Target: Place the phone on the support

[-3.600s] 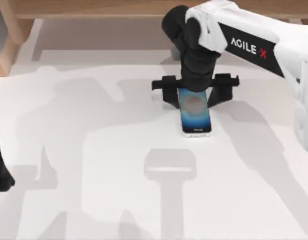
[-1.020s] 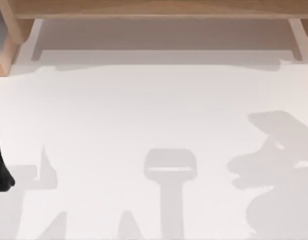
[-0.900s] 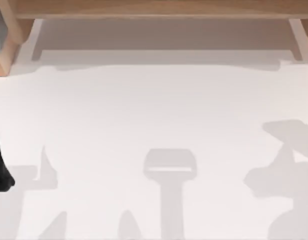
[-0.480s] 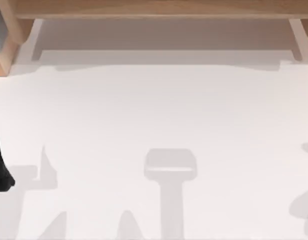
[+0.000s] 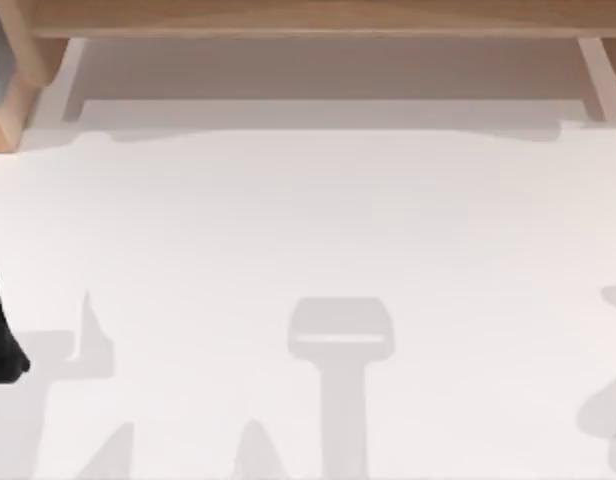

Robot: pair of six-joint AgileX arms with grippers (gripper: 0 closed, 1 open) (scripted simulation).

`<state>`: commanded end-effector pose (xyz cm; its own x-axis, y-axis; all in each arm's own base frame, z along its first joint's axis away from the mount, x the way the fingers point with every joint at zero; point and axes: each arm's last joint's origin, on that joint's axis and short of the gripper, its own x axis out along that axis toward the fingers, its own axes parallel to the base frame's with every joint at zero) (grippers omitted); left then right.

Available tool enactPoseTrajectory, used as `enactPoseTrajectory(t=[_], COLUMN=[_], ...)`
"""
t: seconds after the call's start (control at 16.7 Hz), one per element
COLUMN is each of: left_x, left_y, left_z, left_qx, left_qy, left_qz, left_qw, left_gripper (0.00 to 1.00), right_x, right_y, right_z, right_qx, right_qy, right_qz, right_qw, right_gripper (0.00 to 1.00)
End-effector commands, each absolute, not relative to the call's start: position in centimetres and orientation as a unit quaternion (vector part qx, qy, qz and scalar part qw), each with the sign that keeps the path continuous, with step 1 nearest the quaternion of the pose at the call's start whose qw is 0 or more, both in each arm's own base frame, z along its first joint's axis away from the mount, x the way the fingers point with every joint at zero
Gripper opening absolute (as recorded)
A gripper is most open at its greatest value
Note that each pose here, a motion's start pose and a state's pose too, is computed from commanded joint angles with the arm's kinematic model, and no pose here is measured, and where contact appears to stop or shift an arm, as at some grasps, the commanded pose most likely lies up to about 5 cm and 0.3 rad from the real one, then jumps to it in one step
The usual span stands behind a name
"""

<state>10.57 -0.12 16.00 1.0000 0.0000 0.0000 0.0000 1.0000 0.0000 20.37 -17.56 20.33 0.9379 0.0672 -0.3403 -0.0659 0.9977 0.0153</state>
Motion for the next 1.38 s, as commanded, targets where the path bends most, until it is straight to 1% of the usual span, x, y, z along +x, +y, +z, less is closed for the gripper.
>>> enactPoseTrajectory(t=[0.24, 0.48, 0.84, 1.38], left_x=[10.6, 10.6, 10.6, 10.6], left_y=[-0.1, -0.1, -0.1, -0.1], left_z=[16.0, 16.0, 16.0, 16.0], left_qx=[0.000, 0.000, 0.000, 0.000], left_qy=[0.000, 0.000, 0.000, 0.000], left_qz=[0.000, 0.000, 0.000, 0.000], left_qw=[1.000, 1.000, 1.000, 1.000], left_gripper=[1.00, 1.00, 1.00, 1.00], right_x=[22.3, 24.1, 24.6, 24.6], right_y=[-17.4, -17.4, -17.4, -17.4], right_z=[20.3, 18.8, 18.4, 18.4], right_qx=[-0.004, 0.001, 0.001, 0.001], right_qy=[0.166, 0.174, 0.174, 0.174], right_qz=[0.037, 0.028, 0.028, 0.028], right_qw=[0.985, 0.984, 0.984, 0.984], right_gripper=[0.00, 0.00, 0.00, 0.68])
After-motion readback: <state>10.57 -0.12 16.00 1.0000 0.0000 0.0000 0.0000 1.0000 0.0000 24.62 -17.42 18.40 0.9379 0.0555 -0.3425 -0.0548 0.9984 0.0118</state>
